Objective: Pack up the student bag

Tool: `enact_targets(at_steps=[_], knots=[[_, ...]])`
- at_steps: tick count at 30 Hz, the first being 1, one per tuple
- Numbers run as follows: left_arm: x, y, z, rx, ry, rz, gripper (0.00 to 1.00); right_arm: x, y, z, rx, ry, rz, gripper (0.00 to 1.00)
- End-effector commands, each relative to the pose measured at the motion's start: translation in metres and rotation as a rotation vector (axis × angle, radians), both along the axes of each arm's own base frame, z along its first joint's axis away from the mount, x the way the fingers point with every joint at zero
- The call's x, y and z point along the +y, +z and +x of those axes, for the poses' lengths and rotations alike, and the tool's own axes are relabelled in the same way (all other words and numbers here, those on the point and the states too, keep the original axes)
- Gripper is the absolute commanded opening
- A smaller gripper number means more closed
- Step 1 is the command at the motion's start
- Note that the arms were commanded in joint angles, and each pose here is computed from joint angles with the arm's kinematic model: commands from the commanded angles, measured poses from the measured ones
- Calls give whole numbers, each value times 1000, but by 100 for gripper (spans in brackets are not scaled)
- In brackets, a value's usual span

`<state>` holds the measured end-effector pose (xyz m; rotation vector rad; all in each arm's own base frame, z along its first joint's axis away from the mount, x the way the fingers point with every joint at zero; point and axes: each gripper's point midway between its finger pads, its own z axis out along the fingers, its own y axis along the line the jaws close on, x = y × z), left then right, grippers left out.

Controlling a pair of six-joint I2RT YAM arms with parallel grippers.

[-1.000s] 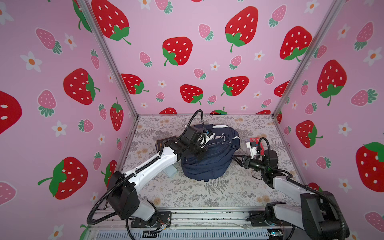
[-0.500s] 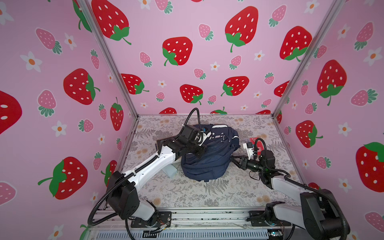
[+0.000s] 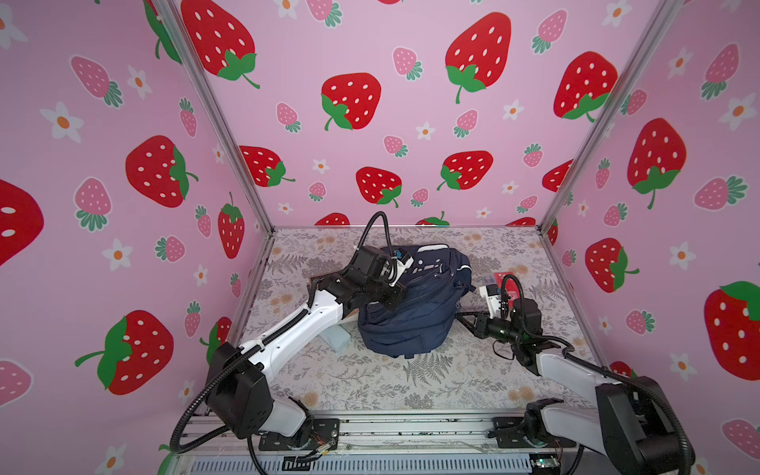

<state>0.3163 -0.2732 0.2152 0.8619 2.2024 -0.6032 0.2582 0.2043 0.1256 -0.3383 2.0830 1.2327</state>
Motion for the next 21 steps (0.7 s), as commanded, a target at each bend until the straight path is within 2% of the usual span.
enact_targets(at_steps=[1,7,12,13,17,21], knots=[[-6,39,8,-101,-1,-96,0,1,16,10,-65,-7,-22,14],[-7,34,9,-88,-7,-91,0,2,23,17,-87,-5,-57,12],[-6,31,12,-90,7,-79,0,5,23,21,-79,-9,-74,0],[-5,30,13,-92,16,-74,0,3,21,21,-69,-19,-89,0],[1,25,25,-97,83,-45,0,-6,13,18,-40,-84,-198,0],[11,26,48,-120,209,-10,0,-32,2,19,19,-226,-344,0]])
